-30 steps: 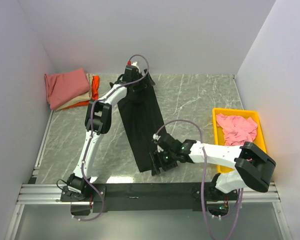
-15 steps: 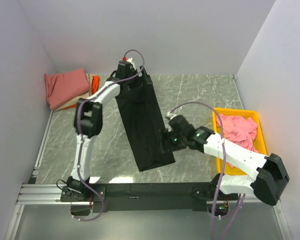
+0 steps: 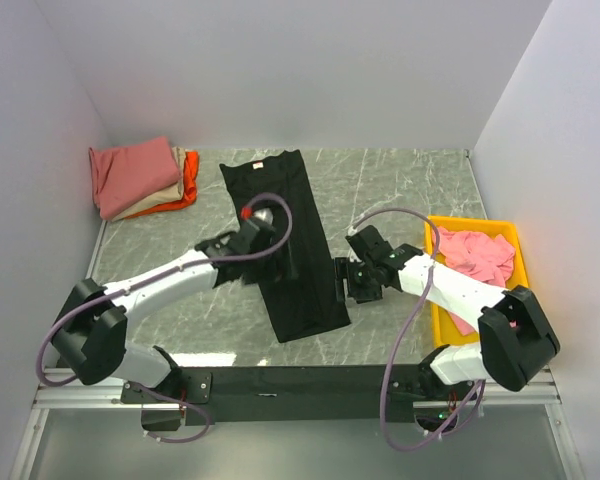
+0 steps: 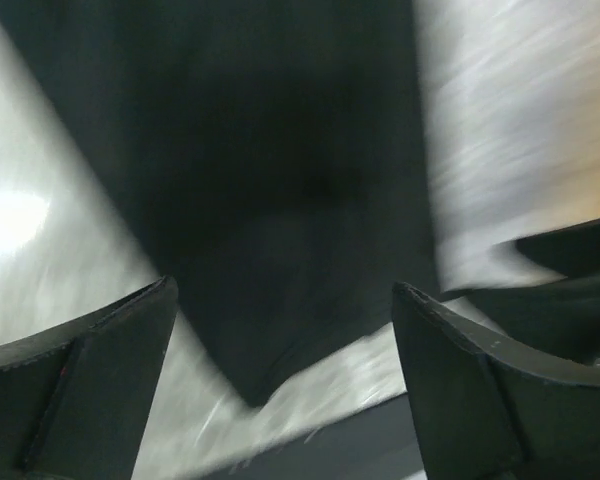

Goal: Fold and stack the t-shirts
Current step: Fold the tshirt

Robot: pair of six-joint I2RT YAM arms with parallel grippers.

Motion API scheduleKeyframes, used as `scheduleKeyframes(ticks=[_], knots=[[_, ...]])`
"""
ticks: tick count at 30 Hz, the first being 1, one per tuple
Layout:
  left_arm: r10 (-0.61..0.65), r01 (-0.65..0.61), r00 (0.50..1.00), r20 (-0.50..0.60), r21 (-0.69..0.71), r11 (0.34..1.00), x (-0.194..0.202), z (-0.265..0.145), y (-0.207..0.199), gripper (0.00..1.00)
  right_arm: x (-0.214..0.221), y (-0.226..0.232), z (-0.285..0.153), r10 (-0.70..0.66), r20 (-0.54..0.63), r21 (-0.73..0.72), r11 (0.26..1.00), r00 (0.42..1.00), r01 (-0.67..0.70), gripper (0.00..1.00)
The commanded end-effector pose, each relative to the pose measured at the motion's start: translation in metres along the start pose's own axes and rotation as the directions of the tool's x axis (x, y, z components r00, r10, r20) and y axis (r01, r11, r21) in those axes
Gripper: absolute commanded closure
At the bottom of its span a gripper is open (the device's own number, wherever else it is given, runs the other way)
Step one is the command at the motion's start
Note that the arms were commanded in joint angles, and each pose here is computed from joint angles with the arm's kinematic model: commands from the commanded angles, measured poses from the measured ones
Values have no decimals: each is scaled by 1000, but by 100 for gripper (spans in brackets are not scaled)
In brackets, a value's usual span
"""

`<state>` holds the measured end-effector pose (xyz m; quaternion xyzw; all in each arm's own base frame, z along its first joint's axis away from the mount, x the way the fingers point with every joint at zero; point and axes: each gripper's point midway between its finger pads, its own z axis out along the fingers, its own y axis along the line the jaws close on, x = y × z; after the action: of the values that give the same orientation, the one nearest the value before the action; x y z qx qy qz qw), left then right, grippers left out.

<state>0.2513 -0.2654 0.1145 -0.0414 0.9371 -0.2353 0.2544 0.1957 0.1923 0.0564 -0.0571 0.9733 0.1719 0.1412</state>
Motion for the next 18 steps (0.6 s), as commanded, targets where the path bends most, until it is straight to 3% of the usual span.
scheduleKeyframes(ticks=[1,6,8,18], knots=[[-102,79,987,-121,-183,980,58,-9,40,10,2,9,6,-23,-11,-69,997,1000,23,27],[-185,137,957,-224,-216,967,109,-10,58,30,13,1,19,-11,-50,-51,999,999,8,30],[-198,173,949,-246,-121,978,112,-4,40,36,17,1,24,-9,-67,-56,998,998,5,34],[-163,152,944,-287,-61,986,124,4,25,38,26,-2,33,7,-111,-53,998,994,-13,37]])
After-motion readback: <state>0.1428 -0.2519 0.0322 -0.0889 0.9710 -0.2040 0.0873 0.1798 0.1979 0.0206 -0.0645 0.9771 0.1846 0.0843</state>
